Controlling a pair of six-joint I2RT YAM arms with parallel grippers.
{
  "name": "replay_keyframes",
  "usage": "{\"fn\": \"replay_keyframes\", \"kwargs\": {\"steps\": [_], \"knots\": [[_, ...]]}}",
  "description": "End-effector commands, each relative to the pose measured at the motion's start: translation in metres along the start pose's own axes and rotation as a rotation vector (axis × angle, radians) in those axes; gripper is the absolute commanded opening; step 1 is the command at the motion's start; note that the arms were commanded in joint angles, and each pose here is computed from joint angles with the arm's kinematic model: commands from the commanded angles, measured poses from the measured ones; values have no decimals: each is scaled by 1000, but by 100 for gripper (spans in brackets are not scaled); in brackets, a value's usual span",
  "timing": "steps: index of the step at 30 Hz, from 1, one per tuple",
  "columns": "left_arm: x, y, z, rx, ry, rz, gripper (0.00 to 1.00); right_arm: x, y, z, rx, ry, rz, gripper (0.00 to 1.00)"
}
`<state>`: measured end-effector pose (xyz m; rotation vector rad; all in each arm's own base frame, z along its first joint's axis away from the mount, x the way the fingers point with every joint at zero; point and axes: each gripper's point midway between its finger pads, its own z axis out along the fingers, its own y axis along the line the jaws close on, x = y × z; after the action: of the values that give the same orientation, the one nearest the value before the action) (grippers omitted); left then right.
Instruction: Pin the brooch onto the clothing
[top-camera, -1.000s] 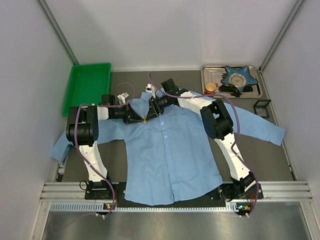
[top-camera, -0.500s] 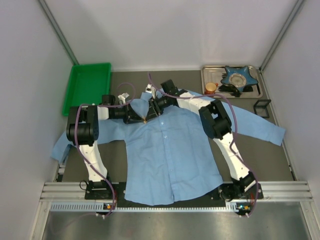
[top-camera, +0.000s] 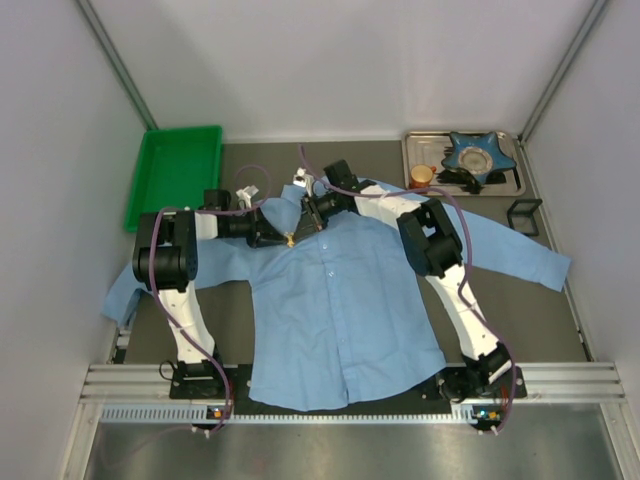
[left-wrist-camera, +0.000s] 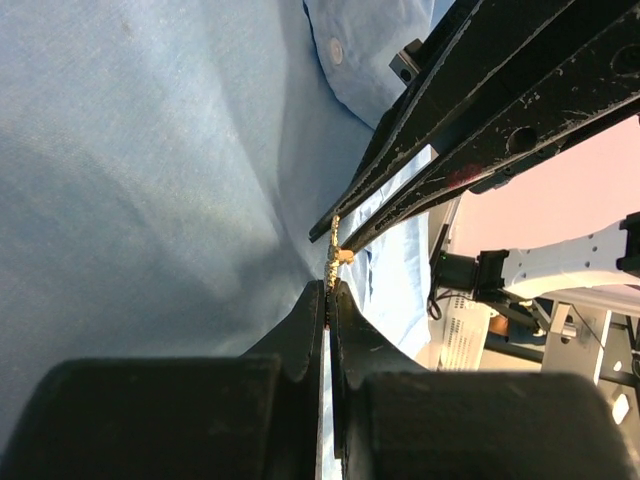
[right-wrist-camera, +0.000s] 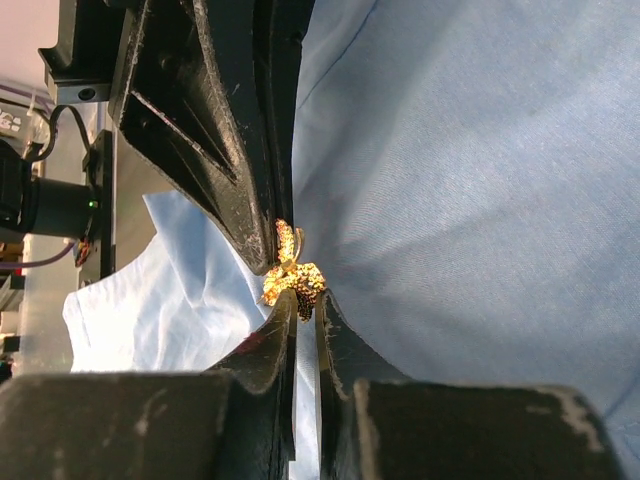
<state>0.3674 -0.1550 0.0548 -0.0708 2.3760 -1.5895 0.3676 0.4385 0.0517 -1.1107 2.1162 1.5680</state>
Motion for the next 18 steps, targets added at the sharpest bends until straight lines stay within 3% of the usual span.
{"fn": "replay_keyframes", "kwargs": {"steps": [1, 7, 12, 18], "knots": [[-6, -4, 2, 11, -2, 26, 0, -20, 18, -6, -42, -37, -100, 0], [-9, -3, 2, 5, -9, 22, 0, -19, 18, -7, -33, -35, -103, 0], [-9, -3, 2, -2, -13, 23, 12, -19, 13, -8, -4, -39, -102, 0], [-10, -3, 1, -7, -17, 29, 11, -20, 18, -7, -14, -41, -110, 0]]}}
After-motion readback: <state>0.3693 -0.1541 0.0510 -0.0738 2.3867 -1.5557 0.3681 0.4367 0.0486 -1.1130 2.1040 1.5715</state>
